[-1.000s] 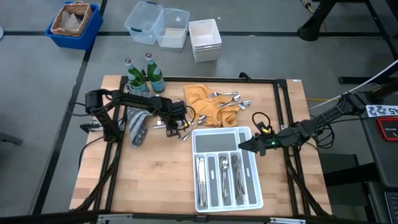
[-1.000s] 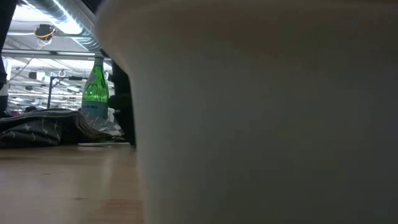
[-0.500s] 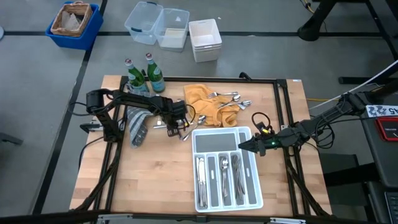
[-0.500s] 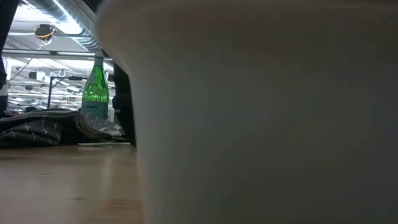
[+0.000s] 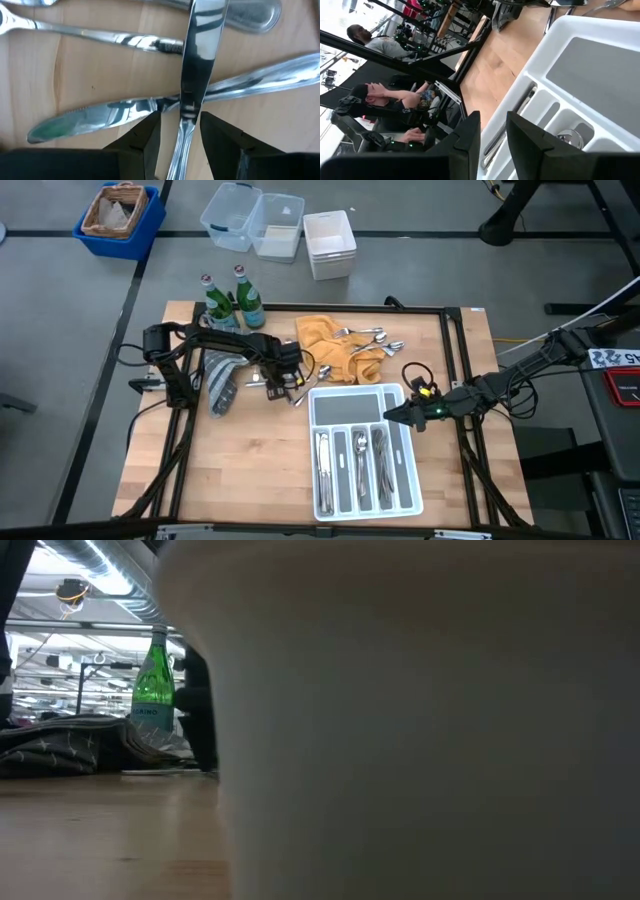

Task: Sort silverware
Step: Put the table knife into the silverware tray

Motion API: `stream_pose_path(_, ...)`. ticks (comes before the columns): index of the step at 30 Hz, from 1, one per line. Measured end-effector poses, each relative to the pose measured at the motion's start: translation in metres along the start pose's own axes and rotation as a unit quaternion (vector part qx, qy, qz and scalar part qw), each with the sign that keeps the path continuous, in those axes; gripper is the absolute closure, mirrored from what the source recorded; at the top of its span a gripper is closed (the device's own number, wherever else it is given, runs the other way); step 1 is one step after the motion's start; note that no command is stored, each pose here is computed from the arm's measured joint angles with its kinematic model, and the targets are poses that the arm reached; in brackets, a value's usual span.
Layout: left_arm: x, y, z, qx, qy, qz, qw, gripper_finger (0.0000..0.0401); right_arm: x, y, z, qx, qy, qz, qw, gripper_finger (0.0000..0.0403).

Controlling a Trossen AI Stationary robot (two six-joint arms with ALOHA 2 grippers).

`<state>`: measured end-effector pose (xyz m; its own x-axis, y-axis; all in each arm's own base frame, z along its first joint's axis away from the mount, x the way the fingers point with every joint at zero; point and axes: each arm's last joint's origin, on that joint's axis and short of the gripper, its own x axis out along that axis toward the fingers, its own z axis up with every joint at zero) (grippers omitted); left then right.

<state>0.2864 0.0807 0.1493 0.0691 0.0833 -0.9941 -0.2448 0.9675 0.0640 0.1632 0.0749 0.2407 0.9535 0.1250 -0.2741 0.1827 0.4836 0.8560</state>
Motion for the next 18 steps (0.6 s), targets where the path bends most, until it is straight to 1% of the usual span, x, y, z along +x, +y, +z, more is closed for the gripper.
stream_pose_path(12,0.001,0.0,-0.001,0.029,0.009,0.002,1.0,0.0274,0.0,0.0,0.0,0.0,0.0,0.0,1.0,0.0308)
stream_pose_path(18,0.011,-0.001,-0.004,0.025,0.001,0.002,1.0,0.0274,0.0,0.0,0.0,0.0,0.0,0.001,1.0,0.0308)
